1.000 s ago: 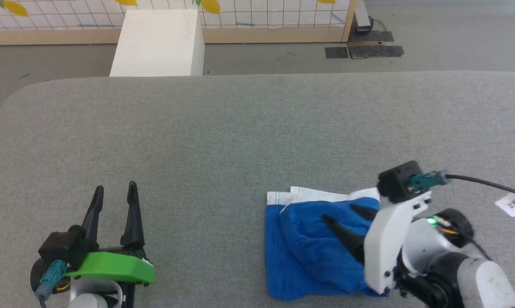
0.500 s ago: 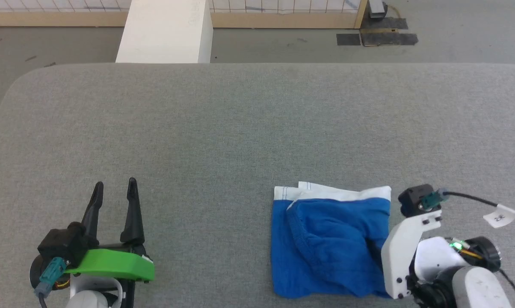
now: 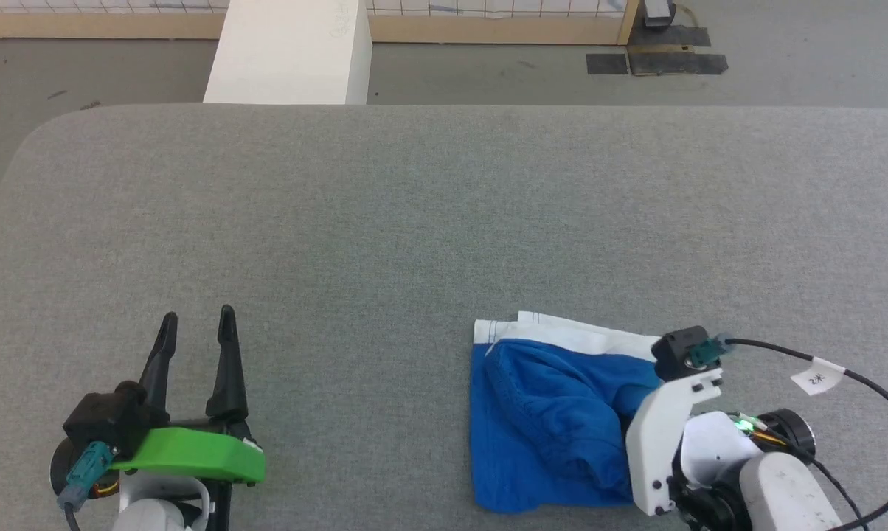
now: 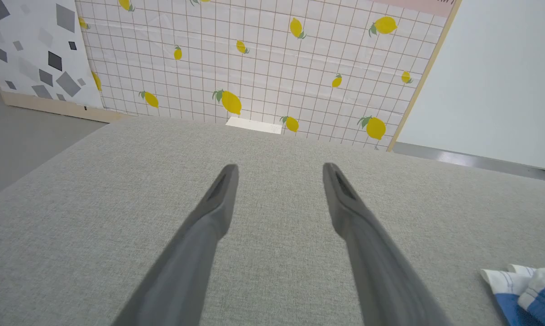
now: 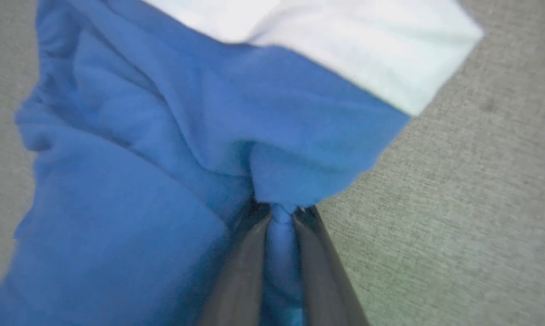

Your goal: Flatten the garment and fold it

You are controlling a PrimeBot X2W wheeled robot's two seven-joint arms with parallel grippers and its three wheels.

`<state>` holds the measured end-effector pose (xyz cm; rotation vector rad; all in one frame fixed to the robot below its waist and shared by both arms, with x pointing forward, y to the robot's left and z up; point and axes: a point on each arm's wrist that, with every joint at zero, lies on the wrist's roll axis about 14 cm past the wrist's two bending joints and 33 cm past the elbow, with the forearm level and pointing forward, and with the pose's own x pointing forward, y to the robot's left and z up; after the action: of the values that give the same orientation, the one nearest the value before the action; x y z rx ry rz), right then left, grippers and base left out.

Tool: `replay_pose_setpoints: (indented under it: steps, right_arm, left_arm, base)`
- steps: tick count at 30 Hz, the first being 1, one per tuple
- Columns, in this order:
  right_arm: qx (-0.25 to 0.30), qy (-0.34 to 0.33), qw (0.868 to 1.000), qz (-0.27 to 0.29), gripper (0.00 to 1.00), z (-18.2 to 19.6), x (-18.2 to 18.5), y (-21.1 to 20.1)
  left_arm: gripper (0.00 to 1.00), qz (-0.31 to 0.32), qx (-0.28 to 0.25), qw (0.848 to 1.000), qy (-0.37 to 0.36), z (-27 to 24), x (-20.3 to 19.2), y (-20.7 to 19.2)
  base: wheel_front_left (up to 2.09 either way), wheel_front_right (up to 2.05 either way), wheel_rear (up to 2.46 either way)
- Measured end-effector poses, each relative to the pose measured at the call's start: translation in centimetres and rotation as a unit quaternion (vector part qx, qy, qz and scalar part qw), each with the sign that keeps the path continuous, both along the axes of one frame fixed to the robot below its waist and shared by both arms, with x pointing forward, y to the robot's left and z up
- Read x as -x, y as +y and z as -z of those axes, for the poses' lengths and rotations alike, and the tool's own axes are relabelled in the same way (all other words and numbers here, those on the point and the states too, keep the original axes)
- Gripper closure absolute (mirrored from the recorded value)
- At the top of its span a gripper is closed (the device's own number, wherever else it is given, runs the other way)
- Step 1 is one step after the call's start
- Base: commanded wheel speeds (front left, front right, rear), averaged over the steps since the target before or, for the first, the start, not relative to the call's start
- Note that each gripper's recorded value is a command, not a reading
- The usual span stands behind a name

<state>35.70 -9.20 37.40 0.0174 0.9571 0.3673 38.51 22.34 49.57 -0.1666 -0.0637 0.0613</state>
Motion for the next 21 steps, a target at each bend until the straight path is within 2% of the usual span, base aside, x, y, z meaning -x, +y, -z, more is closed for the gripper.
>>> replay_pose_setpoints:
  steps: [10,15,21]
  right_arm:
    - [0.035,-0.022,0.998,-0.038,1.0,-1.8,-0.2,-0.7]
    - [0.086,-0.034,0.994,-0.059,1.0,-3.5,-0.4,-4.1]
    - [0.136,-0.055,0.989,-0.007,1.0,-5.7,-1.3,-10.6]
  left_arm:
    - [0.0,0.014,0.001,1.0,-0.014,-0.8,-0.7,-0.9]
    - [0.0,0.047,0.006,0.999,-0.022,-1.0,-2.2,-3.2]
    - [0.0,0.112,0.014,0.993,-0.03,-1.0,-4.8,-7.7]
  base:
    - [0.0,0.0,0.0]
    - [0.0,0.0,0.0]
    - [0.0,0.0,0.0]
